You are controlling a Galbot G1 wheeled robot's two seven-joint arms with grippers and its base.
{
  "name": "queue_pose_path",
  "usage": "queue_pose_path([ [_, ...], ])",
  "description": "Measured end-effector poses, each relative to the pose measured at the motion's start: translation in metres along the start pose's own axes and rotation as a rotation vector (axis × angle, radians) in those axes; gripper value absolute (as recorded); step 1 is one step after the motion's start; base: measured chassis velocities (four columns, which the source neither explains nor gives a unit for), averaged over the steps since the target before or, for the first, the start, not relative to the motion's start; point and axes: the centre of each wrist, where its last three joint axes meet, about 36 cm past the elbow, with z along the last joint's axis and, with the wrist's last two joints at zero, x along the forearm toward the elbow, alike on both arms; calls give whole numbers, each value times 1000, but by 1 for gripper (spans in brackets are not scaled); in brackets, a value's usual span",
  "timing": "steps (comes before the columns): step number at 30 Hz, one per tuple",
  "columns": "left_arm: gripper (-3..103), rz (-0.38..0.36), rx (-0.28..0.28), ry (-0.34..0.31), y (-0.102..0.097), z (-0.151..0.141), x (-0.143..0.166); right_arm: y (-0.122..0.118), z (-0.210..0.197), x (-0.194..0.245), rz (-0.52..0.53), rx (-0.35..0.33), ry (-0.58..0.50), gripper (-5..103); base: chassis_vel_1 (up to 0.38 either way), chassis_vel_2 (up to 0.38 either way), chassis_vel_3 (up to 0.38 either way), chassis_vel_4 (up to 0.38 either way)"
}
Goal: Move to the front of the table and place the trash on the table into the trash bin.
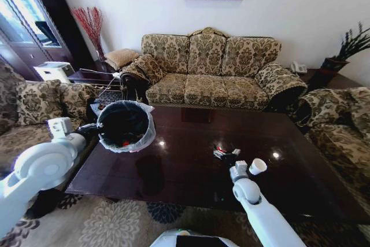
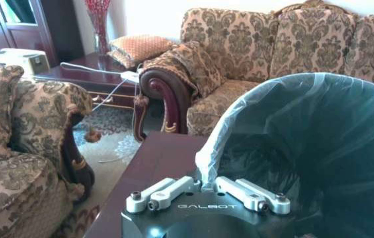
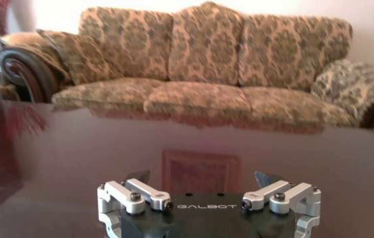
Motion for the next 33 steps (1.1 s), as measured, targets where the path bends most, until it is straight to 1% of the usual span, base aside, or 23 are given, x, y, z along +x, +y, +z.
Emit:
queue_pose_path([
  [2, 0, 5, 0, -2, -1, 1, 1, -8, 6, 0, 4, -11, 22, 100, 0, 0, 0, 0],
  [7, 0, 9, 1, -4, -2, 2, 2, -15, 13, 2, 6, -42, 64, 100, 0, 0, 0, 0],
  [8, 0, 12, 1, -4, -2, 2, 2, -18, 15, 3, 2, -58, 79, 100, 0, 0, 0, 0],
  [10, 0, 18, 3, -5, -4, 5, 3, -21, 18, 10, -38, -100, 132, 100, 0, 0, 0, 0],
  [15, 0, 22, 4, -7, -5, 6, 4, -21, 22, 10, -71, -115, 162, 100, 0, 0, 0, 0],
  [16, 0, 22, 5, -9, -5, 6, 4, -20, 23, 7, -78, -115, 168, 103, 0, 0, 0, 0],
  [17, 0, 24, 6, -10, -5, 6, 4, -18, 22, 4, -81, -114, 172, 100, 0, 0, 0, 0],
  [19, 0, 24, 7, -11, -5, 6, 4, -17, 22, 2, -83, -115, 175, 100, 0, 0, 0, 0],
  [23, 0, 25, 13, -16, -5, 8, 5, -17, 24, 0, -72, -115, 185, 79, 0, 0, 0, 0],
  [25, 0, 25, 14, -18, -5, 8, 5, -17, 24, 0, -71, -114, 187, 79, 0, 0, 0, 0],
  [28, 0, 25, 15, -21, -4, 10, 3, -21, 28, 0, -63, -110, 193, 63, 0, 0, 0, 0],
  [29, 0, 25, 15, -21, -4, 10, 3, -21, 28, 0, -63, -110, 193, 63, 0, 0, 0, 0],
  [31, 0, 27, 15, -24, -4, 9, 3, -21, 30, 2, -62, -109, 197, 52, 0, 0, 0, 0],
  [32, 0, 27, 15, -24, -4, 9, 3, -21, 30, 2, -62, -109, 197, 52, 0, 0, 0, 0],
  [33, 0, 27, 15, -25, -4, 9, 3, -21, 31, 3, -63, -110, 198, 47, 0, 0, 0, 0],
])
